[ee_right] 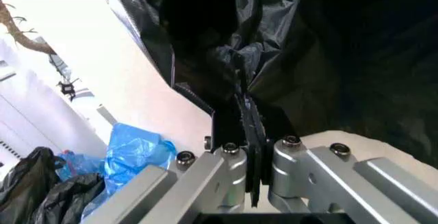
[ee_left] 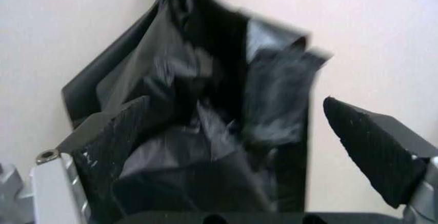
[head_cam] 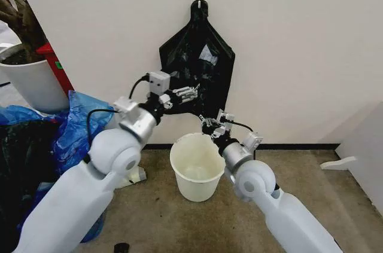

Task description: Place the garbage bag over the trash bin.

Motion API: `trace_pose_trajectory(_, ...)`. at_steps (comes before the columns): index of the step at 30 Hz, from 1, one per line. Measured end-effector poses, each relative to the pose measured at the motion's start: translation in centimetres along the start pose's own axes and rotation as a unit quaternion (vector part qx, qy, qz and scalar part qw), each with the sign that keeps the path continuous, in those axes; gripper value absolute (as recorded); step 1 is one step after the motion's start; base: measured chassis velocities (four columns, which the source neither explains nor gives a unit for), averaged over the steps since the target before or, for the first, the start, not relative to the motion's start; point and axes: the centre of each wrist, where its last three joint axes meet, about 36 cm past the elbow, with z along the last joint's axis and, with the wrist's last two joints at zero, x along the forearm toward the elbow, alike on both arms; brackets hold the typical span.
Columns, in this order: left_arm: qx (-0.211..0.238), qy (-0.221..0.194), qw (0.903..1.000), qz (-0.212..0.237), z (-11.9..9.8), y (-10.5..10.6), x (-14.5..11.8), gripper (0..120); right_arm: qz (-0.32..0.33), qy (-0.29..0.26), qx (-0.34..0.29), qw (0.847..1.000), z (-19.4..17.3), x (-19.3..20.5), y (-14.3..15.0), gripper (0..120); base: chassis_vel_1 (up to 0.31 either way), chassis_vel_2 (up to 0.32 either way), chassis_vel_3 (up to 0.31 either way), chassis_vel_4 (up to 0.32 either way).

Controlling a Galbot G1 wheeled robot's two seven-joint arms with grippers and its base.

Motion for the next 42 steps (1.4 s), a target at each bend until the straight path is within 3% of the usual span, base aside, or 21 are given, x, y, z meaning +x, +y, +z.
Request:
trace_pose_trajectory(2,-0.013,0.025,0.9994,-0.021,-0.2,-0.5,-0.7,100,0.000,-0.002,-0.001,1.000,-0.2,-0.2,0.1,0,0.000,0.000,0.000,0.000)
trace_pose_trajectory(9,-0.041,0.056,0.9969,-0.037,-0.2,-1.0,-2.7,100,0.002,-0.005,-0.009,1.000,-0.5,-0.3,0.2,0,0.000,0.000,0.000,0.000)
trace_pose_trajectory(22,-0.070,0.070,0.9935,-0.055,-1.7,-1.8,-5.7,98,0.007,-0.012,-0.017,1.000,-0.7,0.1,0.1,0,0.000,0.000,0.000,0.000)
trace_pose_trajectory(30,-0.082,0.090,0.9892,-0.082,-1.8,-1.5,-5.9,77,0.013,-0.015,-0.020,1.000,-0.9,0.5,-0.3,0,0.000,0.000,0.000,0.000)
trace_pose_trajectory(31,-0.082,0.094,0.9880,-0.091,-1.7,-1.3,-5.8,67,0.017,-0.018,-0.021,0.999,-1.1,0.6,-0.4,0,0.000,0.000,0.000,0.000)
trace_pose_trajectory(34,-0.083,0.099,0.9863,-0.104,-1.4,-0.5,-5.3,53,0.021,-0.020,-0.024,0.999,-1.2,0.9,-0.7,0,0.000,0.000,0.000,0.000)
trace_pose_trajectory(36,-0.083,0.100,0.9859,-0.106,-1.3,-0.3,-5.2,51,0.021,-0.020,-0.024,0.999,-1.2,1.0,-0.7,0,0.000,0.000,0.000,0.000)
trace_pose_trajectory(39,-0.083,0.102,0.9843,-0.118,-1.2,0.6,-4.8,36,0.022,-0.021,-0.025,0.999,-1.3,1.2,-0.8,0,0.000,0.000,0.000,0.000)
trace_pose_trajectory(42,-0.079,0.098,0.9845,-0.121,-1.2,0.8,-4.7,30,0.020,-0.023,-0.025,0.999,-1.3,1.3,-0.7,0,0.000,0.000,0.000,0.000)
